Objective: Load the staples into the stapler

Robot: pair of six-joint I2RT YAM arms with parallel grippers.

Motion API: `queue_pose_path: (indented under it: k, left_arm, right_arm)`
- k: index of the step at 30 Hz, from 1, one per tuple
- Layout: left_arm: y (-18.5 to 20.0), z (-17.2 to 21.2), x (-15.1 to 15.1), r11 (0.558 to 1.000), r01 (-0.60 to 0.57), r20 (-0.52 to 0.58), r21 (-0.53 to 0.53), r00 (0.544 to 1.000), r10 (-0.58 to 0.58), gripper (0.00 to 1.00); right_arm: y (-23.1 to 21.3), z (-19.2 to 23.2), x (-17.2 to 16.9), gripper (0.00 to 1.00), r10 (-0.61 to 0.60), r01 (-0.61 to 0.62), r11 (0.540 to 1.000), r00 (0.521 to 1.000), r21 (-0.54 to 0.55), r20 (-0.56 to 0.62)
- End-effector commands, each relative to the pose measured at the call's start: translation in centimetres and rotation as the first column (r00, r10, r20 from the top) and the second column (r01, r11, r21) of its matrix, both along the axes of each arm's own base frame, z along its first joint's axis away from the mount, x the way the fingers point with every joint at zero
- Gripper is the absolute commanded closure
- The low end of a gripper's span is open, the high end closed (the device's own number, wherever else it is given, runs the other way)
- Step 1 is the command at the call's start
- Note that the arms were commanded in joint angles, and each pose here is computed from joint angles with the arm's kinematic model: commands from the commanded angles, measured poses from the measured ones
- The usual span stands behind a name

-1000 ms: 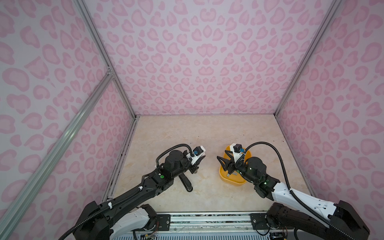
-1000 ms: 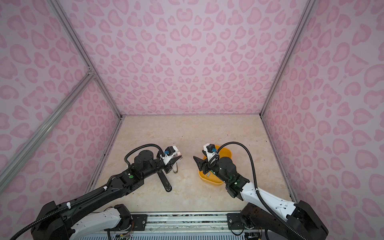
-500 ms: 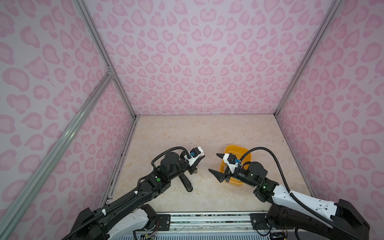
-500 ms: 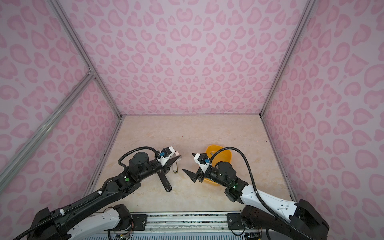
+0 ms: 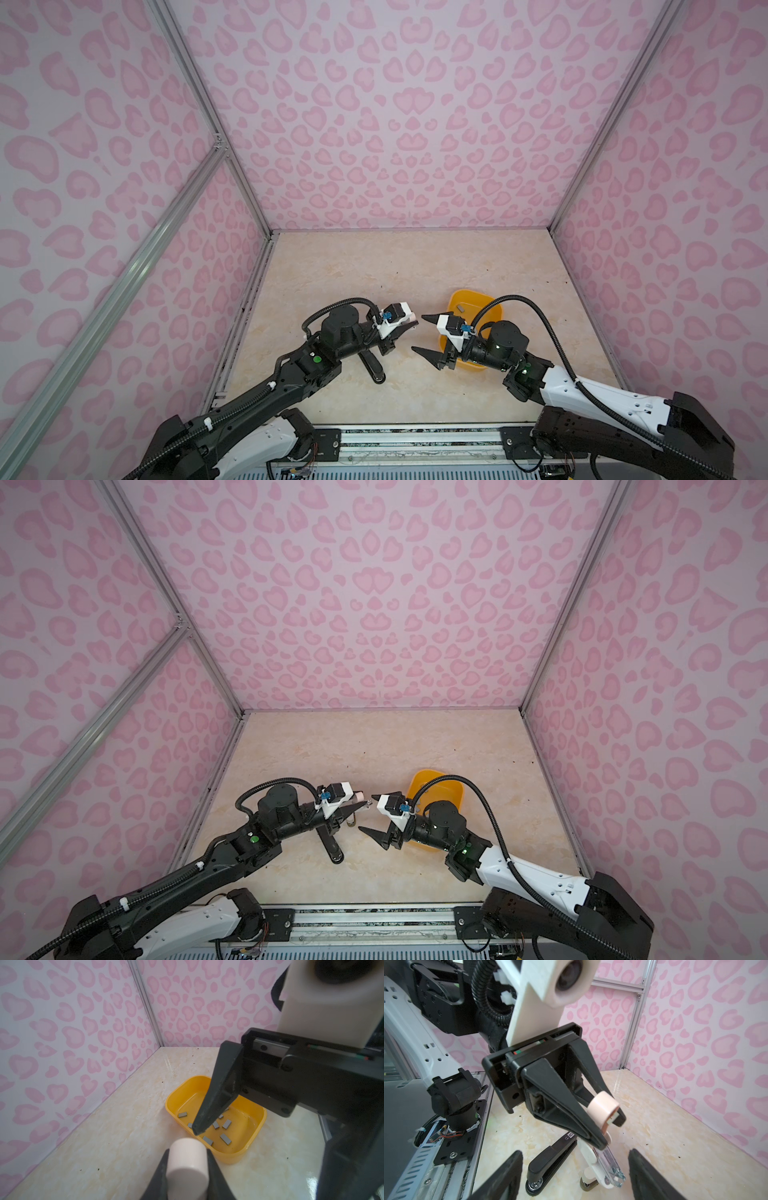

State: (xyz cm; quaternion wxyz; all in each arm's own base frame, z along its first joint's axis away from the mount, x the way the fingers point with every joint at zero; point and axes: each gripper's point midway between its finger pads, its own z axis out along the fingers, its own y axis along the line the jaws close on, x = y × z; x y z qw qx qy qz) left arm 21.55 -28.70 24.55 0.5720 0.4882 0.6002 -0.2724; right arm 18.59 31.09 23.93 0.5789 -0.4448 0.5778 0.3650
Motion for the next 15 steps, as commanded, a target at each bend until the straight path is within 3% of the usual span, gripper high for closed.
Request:
queue_pose_path:
  k: [1, 7, 15]
  left_arm:
    - [-1.0, 1.2, -1.2, 0.995, 0.097, 0.041, -0.021, 0.995, -0.096, 0.96]
    - [-1.5, 1.6, -3.1, 0.978, 0.208, 0.059, -0.025, 0.977, -0.206, 0.96]
    - [-1.6, 1.8, -3.9, 0.969, 0.244, 0.071, -0.029, 0.968, -0.242, 0.96]
  right_arm:
    - [0.2, -0.1, -0.2, 0.21, 0.014, -0.014, 1.0, 1.0, -0.018, 0.008]
    - [0.0, -0.6, 0.7, 0.18, -0.039, 0.038, 0.999, 0.999, -0.03, -0.021]
    - [0.4, -0.5, -0.1, 0.16, 0.014, -0.015, 1.0, 1.0, -0.022, -0.024]
